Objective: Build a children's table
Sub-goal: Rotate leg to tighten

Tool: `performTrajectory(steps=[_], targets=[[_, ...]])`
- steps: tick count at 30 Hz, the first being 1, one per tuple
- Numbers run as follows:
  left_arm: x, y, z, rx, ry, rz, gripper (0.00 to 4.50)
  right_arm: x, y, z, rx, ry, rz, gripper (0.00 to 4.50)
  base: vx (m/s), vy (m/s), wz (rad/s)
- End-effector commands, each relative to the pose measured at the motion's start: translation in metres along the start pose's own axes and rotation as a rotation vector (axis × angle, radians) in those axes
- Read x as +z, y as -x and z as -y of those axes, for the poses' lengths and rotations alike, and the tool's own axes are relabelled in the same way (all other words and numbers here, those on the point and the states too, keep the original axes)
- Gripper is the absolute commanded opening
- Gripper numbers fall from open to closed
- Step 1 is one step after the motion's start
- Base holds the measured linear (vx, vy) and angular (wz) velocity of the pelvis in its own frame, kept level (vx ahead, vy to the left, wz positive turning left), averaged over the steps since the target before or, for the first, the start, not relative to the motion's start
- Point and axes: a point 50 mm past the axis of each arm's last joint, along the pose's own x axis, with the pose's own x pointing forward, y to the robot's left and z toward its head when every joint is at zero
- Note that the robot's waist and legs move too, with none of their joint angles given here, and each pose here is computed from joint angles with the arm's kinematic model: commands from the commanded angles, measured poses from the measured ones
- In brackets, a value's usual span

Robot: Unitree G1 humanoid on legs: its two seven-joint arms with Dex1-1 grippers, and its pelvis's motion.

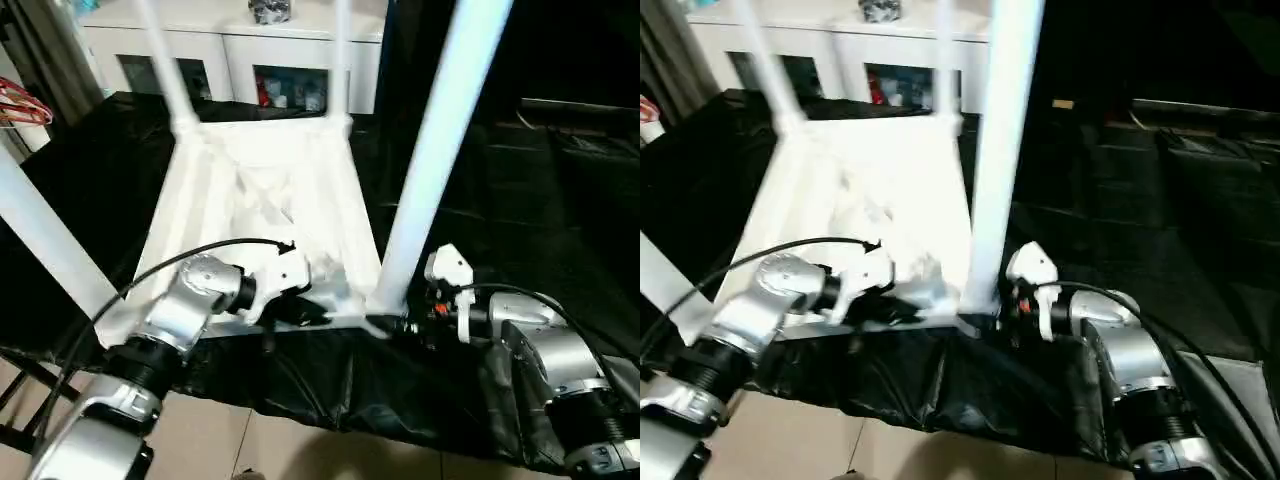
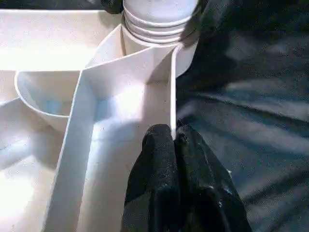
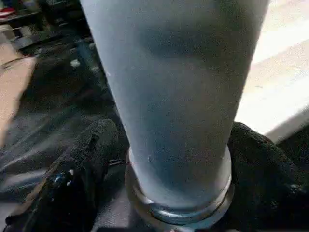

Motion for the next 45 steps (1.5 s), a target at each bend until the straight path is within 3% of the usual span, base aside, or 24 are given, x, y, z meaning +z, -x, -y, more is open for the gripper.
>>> performTrajectory(steps=[1, 14, 21, 24, 26, 33, 40, 42, 45], targets=[[0.008, 0.0, -0.003, -0.03, -0.04, -0.003, 0.0, -0.002, -0.018, -0.018, 0.181, 0.001, -0.025, 3.68, 0.0, 0.0, 0.0], [0.005, 0.009, -0.014, -0.002, -0.043, -0.014, 0.0, -0.006, -0.026, -0.028, 0.262, 0.0, -0.044, 2.72, 0.0, 0.0, 0.0], [0.005, 0.004, -0.012, 0.048, -0.031, 0.017, 0.0, -0.013, -0.029, -0.031, 0.219, -0.022, -0.021, 2.59, 0.0, 0.0, 0.0], [0.006, -0.001, -0.012, 0.087, -0.014, 0.032, 0.0, -0.015, -0.032, -0.031, 0.148, -0.043, 0.017, 2.58, 0.0, 0.0, 0.0], [0.01, -0.012, -0.01, 0.118, 0.012, 0.062, 0.0, -0.016, -0.039, -0.026, 0.005, -0.088, 0.08, 2.58, 0.0, 0.0, 0.0], [0.023, -0.041, -0.005, 0.17, 0.049, 0.11, 0.0, -0.022, -0.058, -0.014, -0.295, -0.207, 0.12, 2.53, 0.0, 0.0, 0.0], [0.038, -0.073, -0.005, 0.316, 0.064, 0.097, 0.0, -0.013, -0.098, -0.008, -0.638, -0.368, 0.153, 2.52, 0.0, 0.0, 0.0], [0.04, -0.075, -0.006, 0.339, 0.056, 0.092, 0.0, -0.008, -0.106, -0.01, -0.643, -0.358, 0.174, 2.52, 0.0, 0.0, 0.0], [0.041, -0.073, -0.006, 0.335, 0.061, 0.107, 0.0, -0.001, -0.106, -0.01, -0.644, -0.272, 0.208, 2.52, 0.0, 0.0, 0.0]])
